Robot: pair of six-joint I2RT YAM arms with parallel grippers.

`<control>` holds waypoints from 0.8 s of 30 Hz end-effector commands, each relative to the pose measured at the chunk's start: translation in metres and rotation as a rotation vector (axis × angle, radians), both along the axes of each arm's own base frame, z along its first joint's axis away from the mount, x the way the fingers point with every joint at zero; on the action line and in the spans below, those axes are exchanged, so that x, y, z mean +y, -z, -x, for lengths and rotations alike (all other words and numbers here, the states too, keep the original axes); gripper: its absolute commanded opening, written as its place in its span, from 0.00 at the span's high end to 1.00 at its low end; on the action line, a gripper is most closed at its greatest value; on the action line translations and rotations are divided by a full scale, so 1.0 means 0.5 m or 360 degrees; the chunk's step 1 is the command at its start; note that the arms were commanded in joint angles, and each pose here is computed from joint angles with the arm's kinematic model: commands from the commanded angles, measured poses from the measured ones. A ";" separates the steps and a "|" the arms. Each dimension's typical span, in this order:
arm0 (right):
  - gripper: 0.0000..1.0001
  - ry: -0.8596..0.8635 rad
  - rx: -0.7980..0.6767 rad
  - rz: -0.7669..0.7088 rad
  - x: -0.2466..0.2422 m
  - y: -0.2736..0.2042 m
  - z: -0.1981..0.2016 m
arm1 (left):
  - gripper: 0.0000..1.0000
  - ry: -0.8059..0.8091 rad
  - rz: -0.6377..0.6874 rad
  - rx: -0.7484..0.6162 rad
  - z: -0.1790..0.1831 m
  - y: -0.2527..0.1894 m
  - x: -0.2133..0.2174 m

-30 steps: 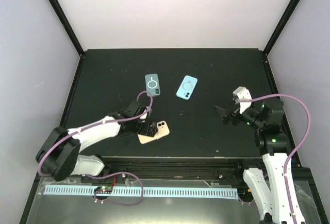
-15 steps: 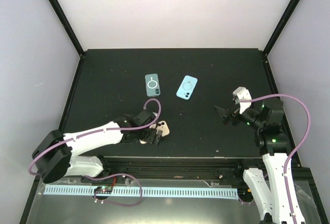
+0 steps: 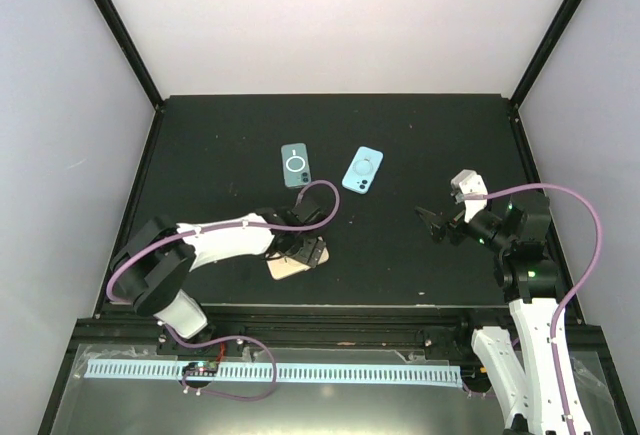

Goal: Take the phone out of the phone case
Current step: Pick up the phone at the center of the board.

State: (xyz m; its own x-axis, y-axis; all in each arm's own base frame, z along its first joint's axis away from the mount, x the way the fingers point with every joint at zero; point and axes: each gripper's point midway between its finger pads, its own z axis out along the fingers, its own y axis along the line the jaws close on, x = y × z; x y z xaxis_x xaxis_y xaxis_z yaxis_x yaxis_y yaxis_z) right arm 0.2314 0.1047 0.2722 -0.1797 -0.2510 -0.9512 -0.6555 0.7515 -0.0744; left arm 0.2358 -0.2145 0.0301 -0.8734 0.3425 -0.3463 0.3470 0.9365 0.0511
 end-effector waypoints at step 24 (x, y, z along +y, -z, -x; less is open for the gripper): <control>0.00 -0.0071 0.0003 0.0022 0.010 0.012 0.009 | 0.01 0.0392 -0.0278 0.0003 0.041 0.049 -0.034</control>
